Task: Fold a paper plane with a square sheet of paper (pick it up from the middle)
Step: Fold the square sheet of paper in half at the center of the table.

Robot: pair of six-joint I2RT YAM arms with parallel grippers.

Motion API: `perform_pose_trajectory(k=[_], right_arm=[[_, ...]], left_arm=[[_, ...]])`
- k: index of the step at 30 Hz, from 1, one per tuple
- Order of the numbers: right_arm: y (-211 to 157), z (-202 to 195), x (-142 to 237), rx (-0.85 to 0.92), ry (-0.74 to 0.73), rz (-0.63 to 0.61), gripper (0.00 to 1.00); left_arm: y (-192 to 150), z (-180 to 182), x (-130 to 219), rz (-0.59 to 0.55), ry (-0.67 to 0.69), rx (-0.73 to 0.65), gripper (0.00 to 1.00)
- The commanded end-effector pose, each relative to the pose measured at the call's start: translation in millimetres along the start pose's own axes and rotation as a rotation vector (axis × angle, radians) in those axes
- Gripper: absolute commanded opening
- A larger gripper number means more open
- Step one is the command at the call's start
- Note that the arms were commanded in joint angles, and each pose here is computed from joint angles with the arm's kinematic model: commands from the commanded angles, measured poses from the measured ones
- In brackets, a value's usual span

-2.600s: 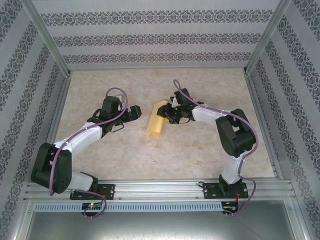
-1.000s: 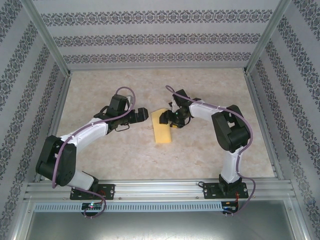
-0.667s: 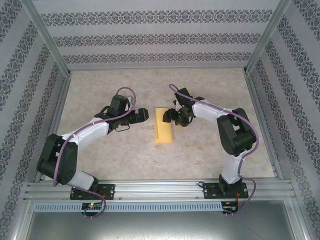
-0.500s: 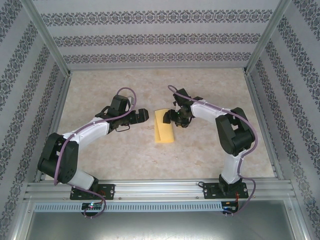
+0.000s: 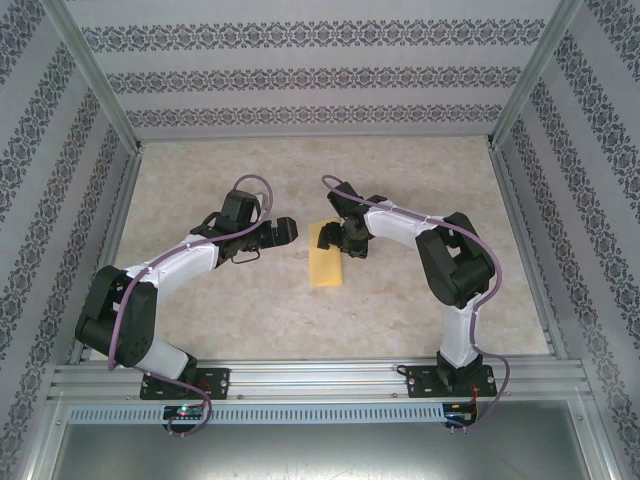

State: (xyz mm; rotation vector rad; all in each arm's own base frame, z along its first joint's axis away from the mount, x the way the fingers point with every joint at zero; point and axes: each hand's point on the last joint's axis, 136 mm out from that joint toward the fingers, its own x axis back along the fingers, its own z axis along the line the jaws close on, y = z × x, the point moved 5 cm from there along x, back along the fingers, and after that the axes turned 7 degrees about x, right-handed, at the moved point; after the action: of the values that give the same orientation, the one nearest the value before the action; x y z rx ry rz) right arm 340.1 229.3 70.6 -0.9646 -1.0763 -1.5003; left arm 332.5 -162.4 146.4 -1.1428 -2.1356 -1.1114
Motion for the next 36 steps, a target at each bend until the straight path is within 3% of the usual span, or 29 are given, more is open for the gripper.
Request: perform_pose_trajectory(k=[1, 19, 34, 36], right_arm=[[-5.6, -7.7, -7.9, -0.071, -0.033, 0.009, 0.77], [-14.7, -18.2, -20.2, 0.008, -0.138, 0.073, 0.76], [-18.6, -23.7, -24.7, -0.01, -0.161, 0.076, 0.74], [-18.6, -24.1, -25.3, -0.005, -0.165, 0.077, 0.74]], left_arm=[[4.3, -11.4, -1.2, -0.012, -0.039, -0.007, 1.0], [2.7, -10.8, -3.8, 0.001, -0.037, 0.016, 0.97], [2.2, -13.8, -9.0, 0.022, -0.056, 0.039, 0.8], [1.2, -14.3, -10.9, 0.03, -0.063, 0.043, 0.74]])
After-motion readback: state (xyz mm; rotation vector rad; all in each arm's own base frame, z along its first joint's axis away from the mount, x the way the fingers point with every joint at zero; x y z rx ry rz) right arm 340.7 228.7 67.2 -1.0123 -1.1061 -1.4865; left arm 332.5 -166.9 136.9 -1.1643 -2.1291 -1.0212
